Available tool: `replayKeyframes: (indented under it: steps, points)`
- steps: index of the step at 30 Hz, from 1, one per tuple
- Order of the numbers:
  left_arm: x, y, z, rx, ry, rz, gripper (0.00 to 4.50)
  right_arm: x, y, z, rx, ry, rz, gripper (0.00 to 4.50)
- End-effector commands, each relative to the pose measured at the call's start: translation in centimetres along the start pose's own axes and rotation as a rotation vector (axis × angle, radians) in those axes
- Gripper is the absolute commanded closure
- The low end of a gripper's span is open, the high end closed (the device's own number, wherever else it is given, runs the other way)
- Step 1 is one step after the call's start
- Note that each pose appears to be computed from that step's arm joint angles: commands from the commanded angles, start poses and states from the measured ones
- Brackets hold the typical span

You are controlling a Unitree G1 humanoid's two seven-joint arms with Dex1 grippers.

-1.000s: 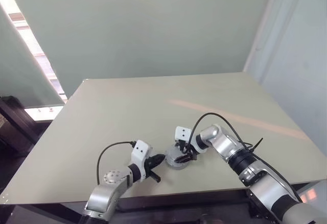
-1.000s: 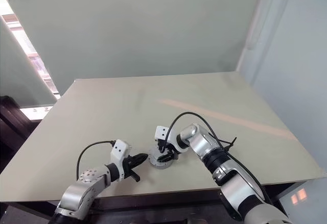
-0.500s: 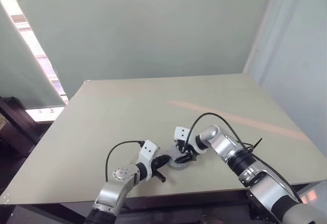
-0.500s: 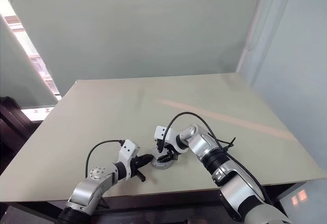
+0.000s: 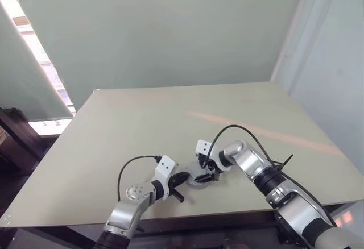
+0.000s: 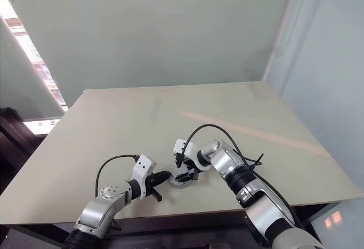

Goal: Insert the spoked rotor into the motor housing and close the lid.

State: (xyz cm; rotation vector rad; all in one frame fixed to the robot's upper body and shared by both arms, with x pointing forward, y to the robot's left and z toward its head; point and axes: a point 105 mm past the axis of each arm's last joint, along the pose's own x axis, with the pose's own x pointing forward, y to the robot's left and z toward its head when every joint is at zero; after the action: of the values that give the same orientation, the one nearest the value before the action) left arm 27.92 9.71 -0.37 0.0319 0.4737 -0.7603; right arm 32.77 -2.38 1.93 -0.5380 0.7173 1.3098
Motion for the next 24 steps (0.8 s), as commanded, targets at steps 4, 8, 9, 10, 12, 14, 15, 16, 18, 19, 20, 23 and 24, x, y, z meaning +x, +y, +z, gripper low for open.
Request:
replayKeyframes:
  steps: [4,8,9,10,12,14,15,16,18,19,20,23,24]
  points:
    - [0.3,-0.2,-0.8,0.007,0.045,-0.009,4.50,-2.9,-1.5,3.5,0.240,-0.283,0.009,0.03]
    - [0.4,-0.2,-0.8,0.011,0.046,-0.012,4.50,-4.9,-3.2,3.8,0.441,-0.403,-0.034,0.03]
    - [0.4,-0.2,-0.7,0.012,0.046,-0.012,4.50,-5.4,-4.0,3.5,0.514,-0.429,-0.069,0.03]
    - [0.5,-0.2,-0.7,0.013,0.046,-0.013,4.50,-5.8,-4.7,3.1,0.588,-0.450,-0.104,0.03]
    - [0.5,-0.2,-0.7,0.015,0.045,-0.014,4.50,-6.3,-5.8,1.9,0.751,-0.477,-0.158,0.03]
    - [0.5,-0.2,-0.6,0.017,0.044,-0.015,4.50,-6.3,-6.0,0.6,0.870,-0.466,-0.168,0.03]
    - [0.5,-0.2,-0.6,0.018,0.044,-0.015,4.50,-6.2,-5.9,0.2,0.910,-0.460,-0.165,0.03]
    - [0.6,-0.2,-0.6,0.019,0.043,-0.015,4.50,-6.1,-5.7,-0.3,0.948,-0.453,-0.159,0.03]
    - [0.6,-0.1,-0.5,0.022,0.041,-0.014,4.50,-5.8,-5.3,-1.2,1.012,-0.442,-0.146,0.03]
    - [0.6,-0.1,-0.4,0.023,0.040,-0.014,4.50,-5.7,-5.2,-1.6,1.033,-0.439,-0.142,0.03]
    - [0.6,0.0,-0.3,0.024,0.037,-0.013,4.50,-5.6,-5.0,-1.9,1.056,-0.436,-0.138,0.03]
    - [0.6,0.3,0.2,0.028,0.018,-0.003,4.50,-5.1,-4.4,-2.5,1.098,-0.437,-0.119,0.03]
    - [0.6,0.5,0.4,0.031,0.011,0.003,4.50,-4.8,-4.1,-2.6,1.110,-0.438,-0.110,0.03]
